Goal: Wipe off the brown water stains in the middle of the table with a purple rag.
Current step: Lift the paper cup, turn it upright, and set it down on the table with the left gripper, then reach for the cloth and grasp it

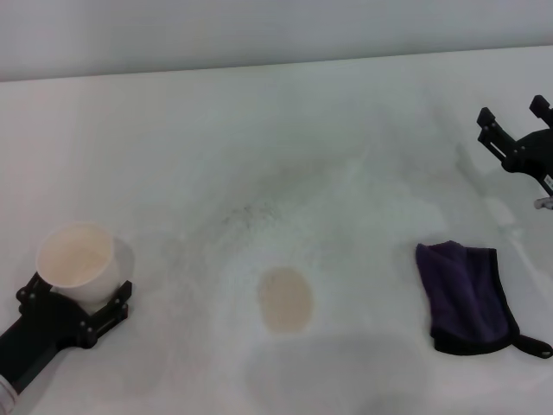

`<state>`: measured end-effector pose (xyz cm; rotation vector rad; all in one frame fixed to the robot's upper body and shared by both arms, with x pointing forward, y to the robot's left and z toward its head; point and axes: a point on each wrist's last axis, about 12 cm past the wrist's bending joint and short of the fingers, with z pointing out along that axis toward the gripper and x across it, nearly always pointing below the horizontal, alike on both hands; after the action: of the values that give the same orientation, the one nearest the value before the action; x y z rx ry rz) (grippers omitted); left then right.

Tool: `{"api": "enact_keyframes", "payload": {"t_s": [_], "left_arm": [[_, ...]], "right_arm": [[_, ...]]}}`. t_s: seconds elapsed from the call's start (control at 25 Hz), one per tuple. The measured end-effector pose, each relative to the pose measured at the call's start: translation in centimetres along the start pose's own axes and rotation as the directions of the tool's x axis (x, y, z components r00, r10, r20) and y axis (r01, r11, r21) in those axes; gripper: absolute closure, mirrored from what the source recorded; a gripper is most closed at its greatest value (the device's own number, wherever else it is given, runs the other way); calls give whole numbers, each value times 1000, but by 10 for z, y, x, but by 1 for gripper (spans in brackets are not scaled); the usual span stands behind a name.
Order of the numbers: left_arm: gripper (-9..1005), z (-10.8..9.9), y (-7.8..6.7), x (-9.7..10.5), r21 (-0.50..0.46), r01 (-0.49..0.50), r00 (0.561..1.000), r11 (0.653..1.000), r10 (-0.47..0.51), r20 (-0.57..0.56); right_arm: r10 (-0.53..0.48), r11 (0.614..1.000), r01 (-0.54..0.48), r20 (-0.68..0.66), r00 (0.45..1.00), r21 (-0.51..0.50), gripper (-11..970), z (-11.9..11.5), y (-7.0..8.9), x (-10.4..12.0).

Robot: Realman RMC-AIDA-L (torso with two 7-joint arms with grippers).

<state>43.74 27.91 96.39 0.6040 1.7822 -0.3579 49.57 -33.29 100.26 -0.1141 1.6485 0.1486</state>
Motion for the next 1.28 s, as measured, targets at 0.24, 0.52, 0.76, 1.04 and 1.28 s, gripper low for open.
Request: {"api": "enact_keyframes", "payload": {"t_s": [0.24, 0.52, 0.76, 1.04, 1.28], "left_arm": [[127, -1, -1, 0, -1, -26, 1000, 1000, 26, 8], [105, -13, -5, 3, -25, -42, 998, 999, 43, 38], [105, -31, -12, 10, -58, -59, 997, 997, 61, 48], [105, -54, -20, 15, -101, -51, 994, 994, 60, 87], [105, -75, -20, 12, -197, -25, 985, 980, 58, 161]], "right_arm": [[0, 1000, 0, 0, 1000, -1, 85, 0, 0, 0], [0, 1000, 0, 2, 1000, -2, 87, 1, 0, -1], [-1, 1000, 1, 2, 1000, -2, 86, 1, 0, -1], [-10, 1000, 10, -2, 1000, -8, 86, 1, 1, 0], [-15, 1000, 15, 6, 1000, -22, 85, -1, 0, -1]]}}
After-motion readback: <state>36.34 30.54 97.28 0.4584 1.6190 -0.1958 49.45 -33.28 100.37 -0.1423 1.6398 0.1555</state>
